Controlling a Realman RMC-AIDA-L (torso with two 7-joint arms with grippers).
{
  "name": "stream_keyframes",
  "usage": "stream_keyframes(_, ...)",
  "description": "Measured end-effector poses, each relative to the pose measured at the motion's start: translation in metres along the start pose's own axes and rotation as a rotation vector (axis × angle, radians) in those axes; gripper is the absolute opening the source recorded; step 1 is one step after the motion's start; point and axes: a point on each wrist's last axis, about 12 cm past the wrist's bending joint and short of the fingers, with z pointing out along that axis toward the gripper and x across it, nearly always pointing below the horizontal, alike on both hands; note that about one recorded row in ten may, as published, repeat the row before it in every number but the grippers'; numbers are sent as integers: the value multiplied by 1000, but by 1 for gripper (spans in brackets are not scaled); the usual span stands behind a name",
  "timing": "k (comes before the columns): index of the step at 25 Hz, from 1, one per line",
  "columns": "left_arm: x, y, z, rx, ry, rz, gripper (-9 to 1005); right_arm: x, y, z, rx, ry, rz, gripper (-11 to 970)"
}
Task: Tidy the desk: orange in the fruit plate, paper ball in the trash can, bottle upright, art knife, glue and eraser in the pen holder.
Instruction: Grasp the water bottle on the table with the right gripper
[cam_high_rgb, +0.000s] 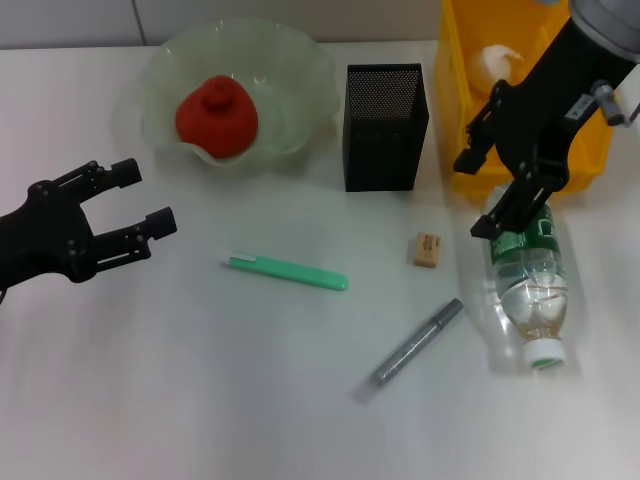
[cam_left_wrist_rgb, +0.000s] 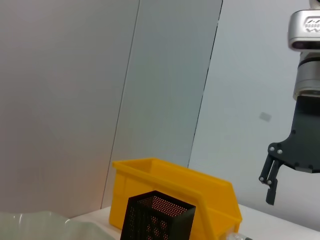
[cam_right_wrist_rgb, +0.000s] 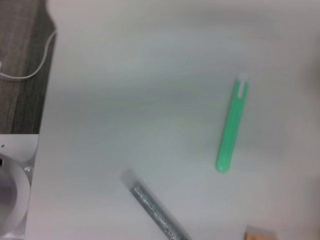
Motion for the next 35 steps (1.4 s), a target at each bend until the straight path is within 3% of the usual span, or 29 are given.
stream_keyframes(7,2,-2,0,9,8,22,859,-7,4,12,31,61,169,789)
stream_keyframes(13,2,-2,1,12,11,35,859,-7,4,13,32,63,185,789)
stream_keyframes(16,2,-2,1,14,11,35,859,-1,4,15,30,64,119,789)
stream_keyframes(19,2,-3,3,17,6,23,859,8,2,14,28,76,-28,789)
stream_keyframes(29,2,-6,8,29,-19,6,859,6,8,21,-14,100,-158,788)
stream_keyframes(34,5,-4,6,0,-8,-9,859,9,14,25,-65,102,-303,788)
stream_keyframes(35,5,-2,5,-12,-5,-14,859,10,17,25,-88,100,-374,788)
